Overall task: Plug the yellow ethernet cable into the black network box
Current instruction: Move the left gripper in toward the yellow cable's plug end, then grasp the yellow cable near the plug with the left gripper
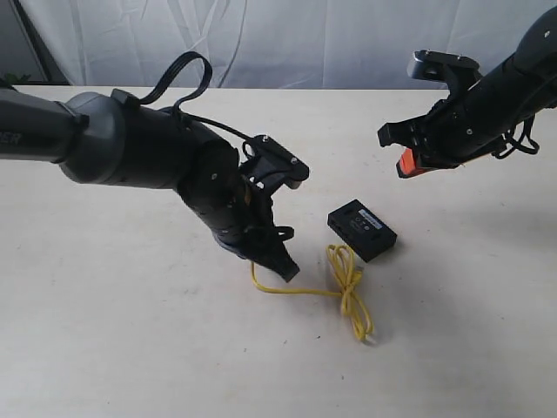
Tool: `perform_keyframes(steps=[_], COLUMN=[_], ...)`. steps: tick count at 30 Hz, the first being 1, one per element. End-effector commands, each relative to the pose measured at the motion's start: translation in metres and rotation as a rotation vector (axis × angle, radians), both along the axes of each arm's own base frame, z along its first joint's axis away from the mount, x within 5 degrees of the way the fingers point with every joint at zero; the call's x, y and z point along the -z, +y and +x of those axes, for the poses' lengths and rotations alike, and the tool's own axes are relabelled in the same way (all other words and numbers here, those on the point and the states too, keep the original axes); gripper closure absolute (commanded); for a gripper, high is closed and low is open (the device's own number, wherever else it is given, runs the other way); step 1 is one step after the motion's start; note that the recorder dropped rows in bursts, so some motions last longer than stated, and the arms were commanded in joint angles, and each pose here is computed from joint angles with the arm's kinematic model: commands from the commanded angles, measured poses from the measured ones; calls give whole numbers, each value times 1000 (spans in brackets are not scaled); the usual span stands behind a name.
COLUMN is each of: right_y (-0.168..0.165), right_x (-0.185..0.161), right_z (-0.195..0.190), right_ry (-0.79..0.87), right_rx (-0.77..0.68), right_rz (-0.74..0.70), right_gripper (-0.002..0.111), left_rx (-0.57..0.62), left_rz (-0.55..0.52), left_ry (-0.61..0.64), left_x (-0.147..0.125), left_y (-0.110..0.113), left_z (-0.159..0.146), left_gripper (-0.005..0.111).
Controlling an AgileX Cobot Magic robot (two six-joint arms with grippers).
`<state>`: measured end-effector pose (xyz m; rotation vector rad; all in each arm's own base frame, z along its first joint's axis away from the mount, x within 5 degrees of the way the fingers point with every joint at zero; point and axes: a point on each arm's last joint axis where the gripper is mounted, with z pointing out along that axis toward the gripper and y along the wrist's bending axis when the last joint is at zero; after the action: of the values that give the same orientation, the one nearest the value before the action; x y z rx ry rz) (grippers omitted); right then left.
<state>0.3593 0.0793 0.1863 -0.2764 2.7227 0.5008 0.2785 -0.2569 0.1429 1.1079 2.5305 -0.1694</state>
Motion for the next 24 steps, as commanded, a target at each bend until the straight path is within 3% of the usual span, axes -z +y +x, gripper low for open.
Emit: perform_keyframes(steps=[1, 8, 17, 20, 24], right_y=[-2, -2, -2, -2, -2], right_x=[-2, -2, -2, -2, -2], right_z=[-1, -1, 0, 0, 0], right_ry=[-12, -10, -14, -14, -13], right_rx=[0, -1, 2, 2, 4], right_rz=[-5, -5, -4, -4, -3], right_gripper=[109, 109, 109, 109, 109], left_rx=[-71, -151, -177, -183, -192], left_rz=[-19, -7, -111, -91, -22], left_ry=[12, 47, -17, 20, 111], left_x=[0, -8, -48, -43, -28], left_y=[2, 18, 10, 10, 12], left_z=[3, 14, 27, 25, 20], left_gripper=[107, 103, 73, 64, 62])
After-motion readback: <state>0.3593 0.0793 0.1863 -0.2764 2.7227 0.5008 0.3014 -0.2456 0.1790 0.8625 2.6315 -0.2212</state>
